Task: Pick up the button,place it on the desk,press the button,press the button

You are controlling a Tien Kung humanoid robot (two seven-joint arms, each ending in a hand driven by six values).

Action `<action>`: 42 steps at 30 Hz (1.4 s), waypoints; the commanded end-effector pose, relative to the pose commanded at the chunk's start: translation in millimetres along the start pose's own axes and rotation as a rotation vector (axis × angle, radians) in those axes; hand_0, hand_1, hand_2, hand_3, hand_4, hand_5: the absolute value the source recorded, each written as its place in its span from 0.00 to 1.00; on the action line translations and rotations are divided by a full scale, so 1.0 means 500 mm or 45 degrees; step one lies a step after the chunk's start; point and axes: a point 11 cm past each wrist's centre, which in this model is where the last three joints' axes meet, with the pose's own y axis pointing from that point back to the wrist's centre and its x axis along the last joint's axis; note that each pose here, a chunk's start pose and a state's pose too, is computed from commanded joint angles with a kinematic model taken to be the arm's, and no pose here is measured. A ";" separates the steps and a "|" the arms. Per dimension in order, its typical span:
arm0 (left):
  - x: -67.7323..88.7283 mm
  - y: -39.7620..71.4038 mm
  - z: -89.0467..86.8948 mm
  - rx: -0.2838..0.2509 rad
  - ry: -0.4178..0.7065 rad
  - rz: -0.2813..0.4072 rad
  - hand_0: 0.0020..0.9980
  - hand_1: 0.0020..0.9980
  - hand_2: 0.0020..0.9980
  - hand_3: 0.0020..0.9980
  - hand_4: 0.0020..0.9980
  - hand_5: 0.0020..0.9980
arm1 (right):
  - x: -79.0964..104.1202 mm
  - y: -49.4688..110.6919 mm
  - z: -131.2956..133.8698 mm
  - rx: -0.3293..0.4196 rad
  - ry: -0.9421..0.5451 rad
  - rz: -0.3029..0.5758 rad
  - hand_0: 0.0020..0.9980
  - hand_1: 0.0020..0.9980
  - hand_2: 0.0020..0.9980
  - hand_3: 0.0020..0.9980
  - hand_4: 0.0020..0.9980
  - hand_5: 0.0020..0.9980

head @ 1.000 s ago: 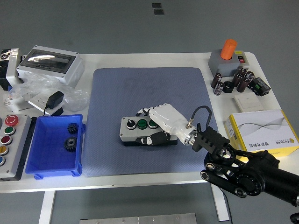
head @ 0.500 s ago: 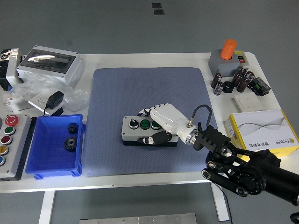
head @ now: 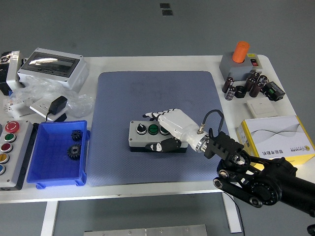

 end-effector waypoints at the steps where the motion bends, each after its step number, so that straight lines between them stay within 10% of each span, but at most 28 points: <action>1: 0.000 0.000 0.000 0.000 0.000 0.000 0.63 0.63 0.56 0.64 0.65 0.20 | 0.000 0.000 -0.001 0.000 -0.003 -0.003 0.62 0.70 0.78 0.88 0.87 0.20; 16: -0.002 0.000 0.001 -0.002 0.001 -0.001 0.63 0.63 0.55 0.63 0.63 0.20 | 0.052 0.011 -0.008 0.015 -0.083 -0.011 0.66 0.72 0.87 1.00 0.88 0.21; 26: -0.001 0.000 -0.007 0.008 0.009 0.001 0.63 0.63 0.55 0.63 0.63 0.20 | 0.204 0.093 0.044 -0.030 -0.236 0.187 0.68 0.75 0.94 1.00 0.89 0.21; 32: 0.002 -0.001 -0.008 0.009 0.013 0.006 0.63 0.63 0.56 0.64 0.64 0.20 | 0.277 0.144 0.078 -0.158 -0.123 0.107 0.68 0.75 0.94 1.00 0.90 0.25; 33: 0.004 -0.001 -0.008 0.011 0.015 0.008 0.63 0.63 0.55 0.63 0.62 0.19 | 0.281 0.152 0.080 -0.184 -0.113 0.057 0.60 0.68 0.73 0.93 0.70 0.20; 38: 0.006 -0.001 -0.009 0.018 0.017 0.013 0.63 0.63 0.55 0.63 0.62 0.19 | 0.272 0.171 0.069 -0.259 -0.088 -0.171 0.60 0.68 0.73 0.93 0.70 0.20; 39: 0.006 -0.001 -0.009 0.018 0.017 0.013 0.63 0.63 0.55 0.63 0.61 0.19 | 0.268 0.170 0.065 -0.267 -0.085 -0.207 0.27 0.47 0.43 0.80 0.48 0.12; 42: 0.005 0.000 -0.008 0.018 0.008 0.007 0.63 0.63 0.55 0.63 0.61 0.19 | 0.253 0.167 0.064 -0.307 -0.038 -0.301 0.27 0.47 0.43 0.80 0.48 0.12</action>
